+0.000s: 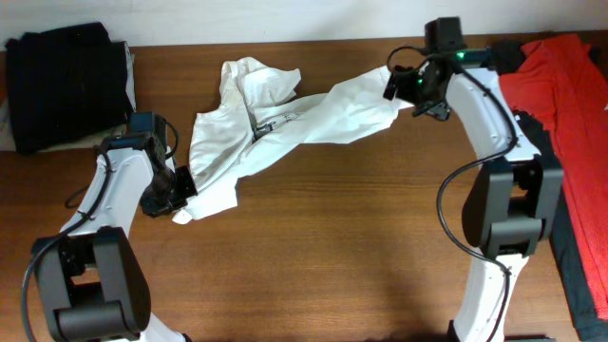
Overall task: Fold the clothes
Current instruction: 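Pull the shirt sleeve rightward with the right gripper to spread it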
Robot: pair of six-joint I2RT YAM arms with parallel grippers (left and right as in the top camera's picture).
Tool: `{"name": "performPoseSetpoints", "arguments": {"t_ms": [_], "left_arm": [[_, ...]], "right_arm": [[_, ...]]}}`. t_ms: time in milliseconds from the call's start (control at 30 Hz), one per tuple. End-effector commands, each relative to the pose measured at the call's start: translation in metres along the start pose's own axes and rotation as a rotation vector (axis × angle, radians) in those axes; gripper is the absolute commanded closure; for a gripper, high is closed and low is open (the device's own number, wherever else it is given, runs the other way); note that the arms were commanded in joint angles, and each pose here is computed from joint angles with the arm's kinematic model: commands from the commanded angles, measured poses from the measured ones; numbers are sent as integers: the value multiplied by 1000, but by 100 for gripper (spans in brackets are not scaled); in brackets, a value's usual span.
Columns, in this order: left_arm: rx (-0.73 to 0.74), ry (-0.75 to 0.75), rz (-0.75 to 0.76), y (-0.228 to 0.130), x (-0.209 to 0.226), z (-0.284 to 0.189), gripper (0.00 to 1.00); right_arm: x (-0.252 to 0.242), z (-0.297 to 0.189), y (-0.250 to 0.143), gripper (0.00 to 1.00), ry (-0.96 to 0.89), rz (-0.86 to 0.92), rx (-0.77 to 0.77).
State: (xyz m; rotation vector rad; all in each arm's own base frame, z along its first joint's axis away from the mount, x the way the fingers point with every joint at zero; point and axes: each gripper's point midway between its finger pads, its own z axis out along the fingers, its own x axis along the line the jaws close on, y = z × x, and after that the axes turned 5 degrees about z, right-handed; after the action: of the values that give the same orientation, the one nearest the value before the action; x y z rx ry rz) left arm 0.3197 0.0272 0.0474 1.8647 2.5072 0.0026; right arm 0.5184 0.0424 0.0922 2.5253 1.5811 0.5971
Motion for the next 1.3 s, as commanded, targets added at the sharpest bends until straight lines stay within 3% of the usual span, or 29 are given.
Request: {"name": "performPoseSetpoints", "arguments": {"t_ms": [0,167,300,467,567,633,667,800,933,1000,1100,1133,1167,1200,1267], "left_arm": [[-12,8,-13,3,2,-3,98],[-12,8,-13,3,2,-3,98],[-12,8,-13,3,2,-3,94],[-11,8,-13,2,2,-3,94],[-11,8,-14,2,2,-3,94],[-11,8,-13,2,2,-3,94],[-9,9,-13,2,3,-3,94],[-4,10,-13,1,3,-3,94],[-1,10,-13,0,3,-3,94],[-5,10,-13,1,3,-3,94],[-9,9,-14,2,3,-3,94],[-9,9,-14,2,3,-3,94],[-9,9,-13,2,3,-3,94],[-9,8,-13,2,2,-3,94],[-9,8,-14,2,2,-3,93]], "right_arm": [[11,33,-28,5,7,-52,46],[11,67,-42,5,13,-90,-6],[6,74,-46,18,13,-77,-6],[10,84,-48,47,38,-79,1],[9,85,-48,75,38,-79,3],[9,85,-48,84,38,-63,3],[8,83,-47,96,37,-48,4],[5,58,-31,96,39,-23,-6],[1,-36,-5,96,34,3,-38],[3,-80,-2,96,38,-66,-63],[0,-89,-8,91,18,-67,-50],[-2,-82,-10,60,10,-65,-34],[-5,-73,-13,14,1,-64,-17],[-8,-63,-17,1,-11,-61,4],[-18,-35,-27,1,-45,-54,63]]}}
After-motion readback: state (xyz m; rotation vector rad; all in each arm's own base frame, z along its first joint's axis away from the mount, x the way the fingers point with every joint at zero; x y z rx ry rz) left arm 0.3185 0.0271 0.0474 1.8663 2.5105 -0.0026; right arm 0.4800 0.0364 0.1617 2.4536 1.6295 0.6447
